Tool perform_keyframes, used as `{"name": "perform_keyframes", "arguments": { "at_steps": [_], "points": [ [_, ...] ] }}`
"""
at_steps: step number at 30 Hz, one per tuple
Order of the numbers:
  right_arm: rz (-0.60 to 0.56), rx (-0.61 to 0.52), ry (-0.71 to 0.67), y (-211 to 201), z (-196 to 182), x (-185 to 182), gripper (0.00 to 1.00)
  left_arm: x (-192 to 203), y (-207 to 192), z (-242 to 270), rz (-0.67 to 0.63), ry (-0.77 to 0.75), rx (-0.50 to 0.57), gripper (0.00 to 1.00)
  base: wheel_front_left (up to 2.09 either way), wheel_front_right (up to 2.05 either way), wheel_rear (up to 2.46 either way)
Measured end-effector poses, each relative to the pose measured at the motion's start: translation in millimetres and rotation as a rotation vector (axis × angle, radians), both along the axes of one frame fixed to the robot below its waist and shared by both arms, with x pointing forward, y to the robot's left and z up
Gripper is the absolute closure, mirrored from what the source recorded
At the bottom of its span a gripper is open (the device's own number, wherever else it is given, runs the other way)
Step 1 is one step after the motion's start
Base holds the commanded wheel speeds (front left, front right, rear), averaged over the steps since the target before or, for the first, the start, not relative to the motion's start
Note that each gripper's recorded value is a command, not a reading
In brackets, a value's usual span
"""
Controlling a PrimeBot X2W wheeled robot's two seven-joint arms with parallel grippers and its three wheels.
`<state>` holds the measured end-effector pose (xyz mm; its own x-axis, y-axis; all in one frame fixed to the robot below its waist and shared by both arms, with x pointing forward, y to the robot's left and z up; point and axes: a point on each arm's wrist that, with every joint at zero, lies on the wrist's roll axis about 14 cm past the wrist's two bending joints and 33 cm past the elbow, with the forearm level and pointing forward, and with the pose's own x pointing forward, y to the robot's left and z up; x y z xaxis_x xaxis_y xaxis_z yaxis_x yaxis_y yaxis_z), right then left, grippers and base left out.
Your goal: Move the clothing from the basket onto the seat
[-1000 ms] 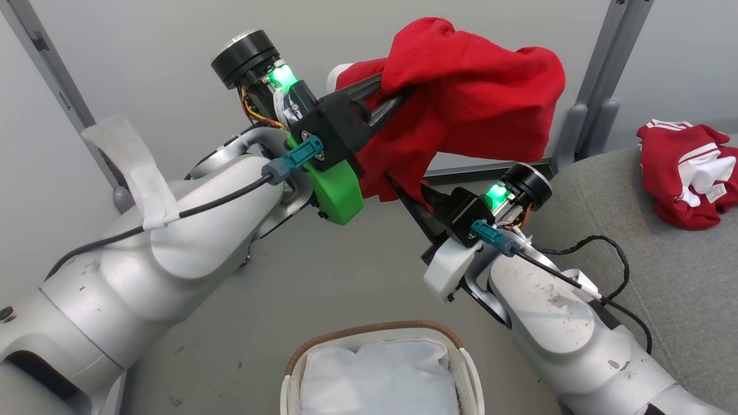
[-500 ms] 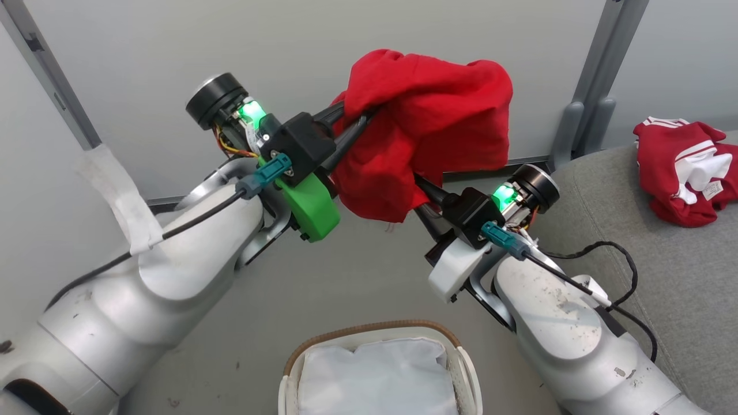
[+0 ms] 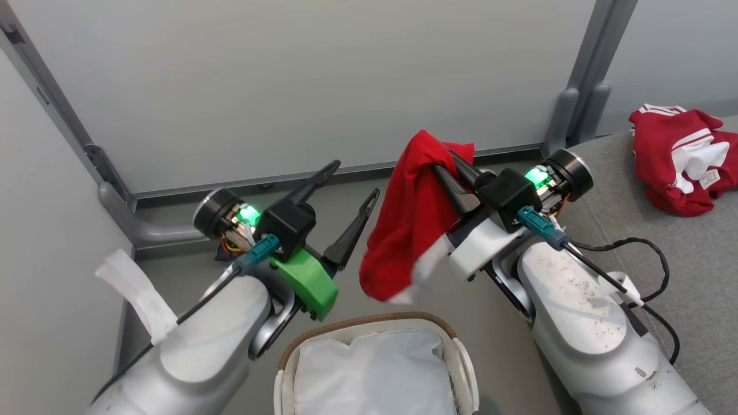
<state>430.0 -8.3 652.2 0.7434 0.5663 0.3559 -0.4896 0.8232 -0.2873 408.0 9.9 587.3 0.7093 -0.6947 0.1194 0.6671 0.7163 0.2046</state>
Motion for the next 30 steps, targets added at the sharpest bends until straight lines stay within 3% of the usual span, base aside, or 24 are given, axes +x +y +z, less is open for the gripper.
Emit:
{"name": "perform_keyframes", "arguments": {
  "at_steps": [17,30],
  "points": [
    [-0.132,0.022,0.0,-41.8,-6.9,12.4,1.0,-31.8,-3.9,-69.5,0.06,0.196,-0.109,0.0,0.0,0.0,0.0],
    [-0.251,0.028,-0.024,-87.0,0.3,14.8,1.0,-38.0,-24.8,-79.8,0.035,0.234,-0.148,0.0,0.0,0.0,0.0]
  ]
}}
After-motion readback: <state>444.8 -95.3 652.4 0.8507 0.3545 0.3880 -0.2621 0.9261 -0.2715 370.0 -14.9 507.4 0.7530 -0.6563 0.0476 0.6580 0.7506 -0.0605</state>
